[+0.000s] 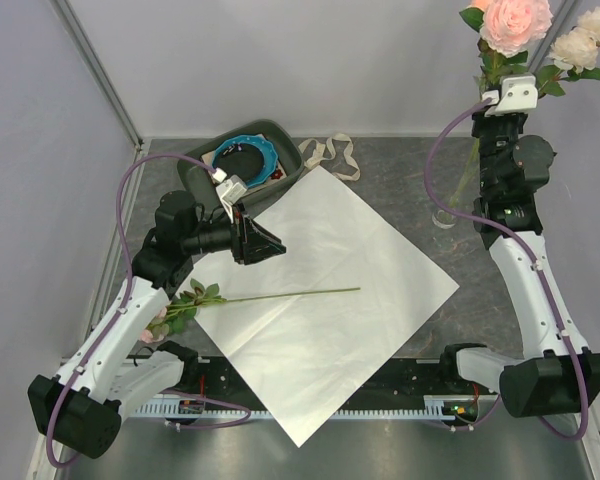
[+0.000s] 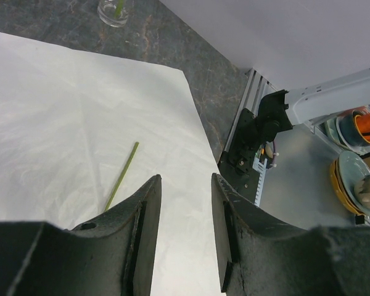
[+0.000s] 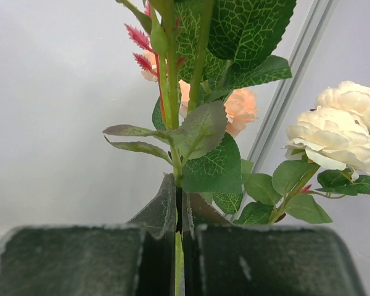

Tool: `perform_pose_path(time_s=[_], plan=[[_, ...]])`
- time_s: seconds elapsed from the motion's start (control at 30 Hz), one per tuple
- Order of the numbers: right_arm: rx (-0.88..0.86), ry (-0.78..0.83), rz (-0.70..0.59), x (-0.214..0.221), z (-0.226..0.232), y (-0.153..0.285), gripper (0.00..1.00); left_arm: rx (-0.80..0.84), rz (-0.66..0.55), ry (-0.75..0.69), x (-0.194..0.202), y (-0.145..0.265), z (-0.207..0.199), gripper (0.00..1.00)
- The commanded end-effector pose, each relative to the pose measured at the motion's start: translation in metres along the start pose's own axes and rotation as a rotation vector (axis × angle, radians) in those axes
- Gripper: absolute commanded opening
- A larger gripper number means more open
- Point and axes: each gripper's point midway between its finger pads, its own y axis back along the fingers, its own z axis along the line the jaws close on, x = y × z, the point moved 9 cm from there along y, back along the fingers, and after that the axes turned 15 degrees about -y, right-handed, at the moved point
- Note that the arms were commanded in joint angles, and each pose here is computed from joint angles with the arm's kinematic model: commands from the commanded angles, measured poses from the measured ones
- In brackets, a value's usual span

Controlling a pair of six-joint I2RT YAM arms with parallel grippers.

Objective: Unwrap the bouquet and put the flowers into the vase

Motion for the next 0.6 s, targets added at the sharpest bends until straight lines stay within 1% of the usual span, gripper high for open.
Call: perform_pose_path(time_s=[0.0,0.2,0.57], plan=[[-0.010,-0.022,-0.028,-0.004,0.001,0.001,0.00,0.018,-0.020,-0.037,-0.003,0.001,0.000,0.45],[-0.011,-0.036,-0.015,0.006,0.002,0.003,0.00,0.018,-0.021,-0.041,-0.003,0.001,0.000,0.46],[-0.017,-0.017,0.009,0.031,0.003,-0.001,0.00,0.027,-0.014,-0.028,-0.001,-0.001,0.002,0.49]])
